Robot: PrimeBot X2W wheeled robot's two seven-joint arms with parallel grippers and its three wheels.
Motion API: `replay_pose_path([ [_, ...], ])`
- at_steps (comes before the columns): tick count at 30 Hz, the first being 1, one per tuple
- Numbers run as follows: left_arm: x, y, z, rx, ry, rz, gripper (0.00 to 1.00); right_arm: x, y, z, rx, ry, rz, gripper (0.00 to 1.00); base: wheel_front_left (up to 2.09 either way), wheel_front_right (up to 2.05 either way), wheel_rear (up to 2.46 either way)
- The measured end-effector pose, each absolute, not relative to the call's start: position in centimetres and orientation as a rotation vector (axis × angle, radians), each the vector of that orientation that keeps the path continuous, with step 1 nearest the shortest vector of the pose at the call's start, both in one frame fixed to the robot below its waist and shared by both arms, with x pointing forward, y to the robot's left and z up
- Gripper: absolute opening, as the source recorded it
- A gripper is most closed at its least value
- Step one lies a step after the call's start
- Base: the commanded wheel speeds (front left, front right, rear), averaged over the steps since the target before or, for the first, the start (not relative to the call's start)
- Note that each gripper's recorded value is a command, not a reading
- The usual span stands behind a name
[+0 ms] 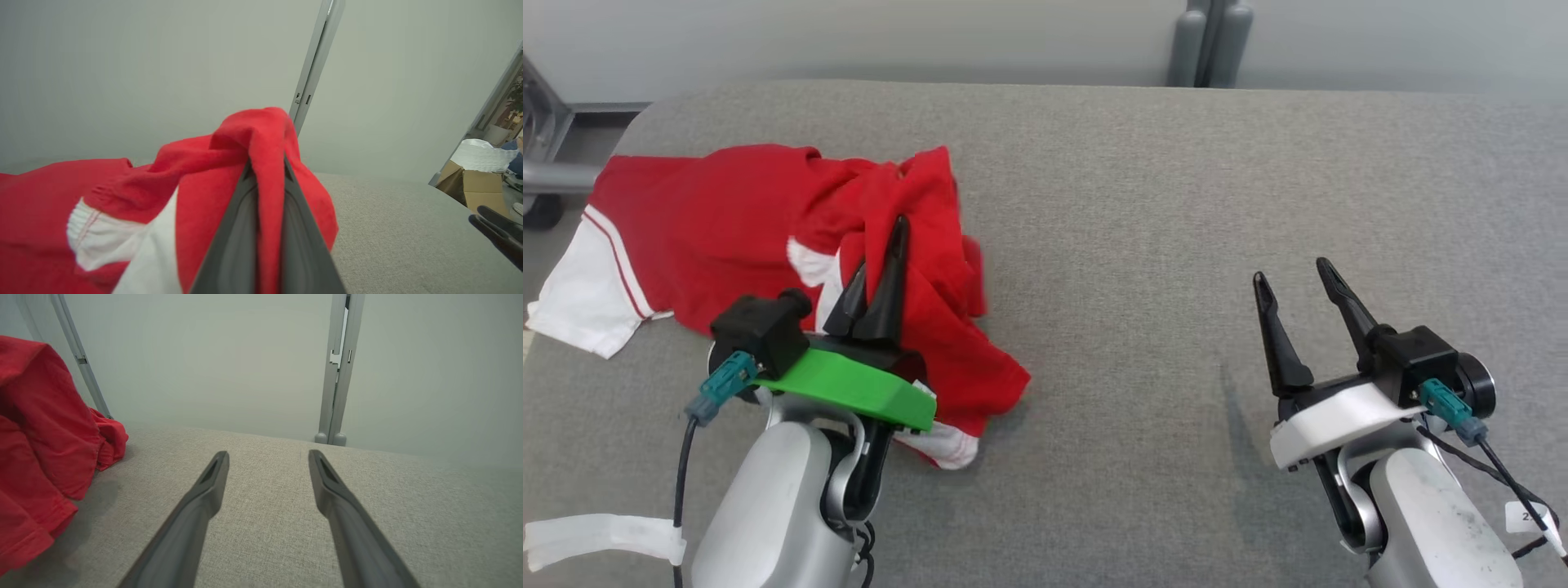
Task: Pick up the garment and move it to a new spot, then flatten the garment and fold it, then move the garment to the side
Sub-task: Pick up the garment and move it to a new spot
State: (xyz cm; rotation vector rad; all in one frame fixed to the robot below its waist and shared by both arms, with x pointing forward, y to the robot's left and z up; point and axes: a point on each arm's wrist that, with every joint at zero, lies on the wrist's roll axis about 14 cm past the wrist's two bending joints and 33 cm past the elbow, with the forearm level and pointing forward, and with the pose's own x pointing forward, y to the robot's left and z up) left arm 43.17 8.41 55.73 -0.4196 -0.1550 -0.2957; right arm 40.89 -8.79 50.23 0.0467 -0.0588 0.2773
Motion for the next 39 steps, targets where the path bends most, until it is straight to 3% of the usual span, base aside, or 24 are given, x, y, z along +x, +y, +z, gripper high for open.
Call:
replay_pose_path([
  [7, 42.4, 3.4, 59.3, -0.497, -0.219, -0.451, 0.0, 39.0, -12.8, 50.4, 0.032, -0.057, 0.153, 1.0, 0.0, 0.0, 0.0],
  [16, 41.1, -3.4, 58.5, -0.462, -0.158, -0.627, 0.0, 37.2, -16.3, 51.0, 0.032, -0.072, 0.042, 1.0, 0.0, 0.0, 0.0],
  [26, 44.7, -6.0, 57.0, -0.135, -0.157, -0.748, 0.0, 36.2, -19.2, 50.6, 0.03, -0.055, -0.06, 1.0, 0.0, 0.0, 0.0],
  [30, 45.7, -7.9, 57.0, 0.023, -0.176, -0.876, 0.0, 35.6, -20.5, 50.2, 0.023, -0.039, -0.101, 1.0, 0.0, 0.0, 0.0],
  [34, 44.9, -10.7, 56.0, 0.165, -0.192, -1.012, 0.0, 35.0, -21.6, 49.7, 0.016, -0.021, -0.14, 1.0, 0.0, 0.0, 0.0],
  [39, 41.4, -14.6, 52.0, 0.188, -0.113, -1.171, 0.0, 34.6, -22.9, 49.1, 0.013, 0.005, -0.185, 1.0, 0.0, 0.0, 0.0],
])
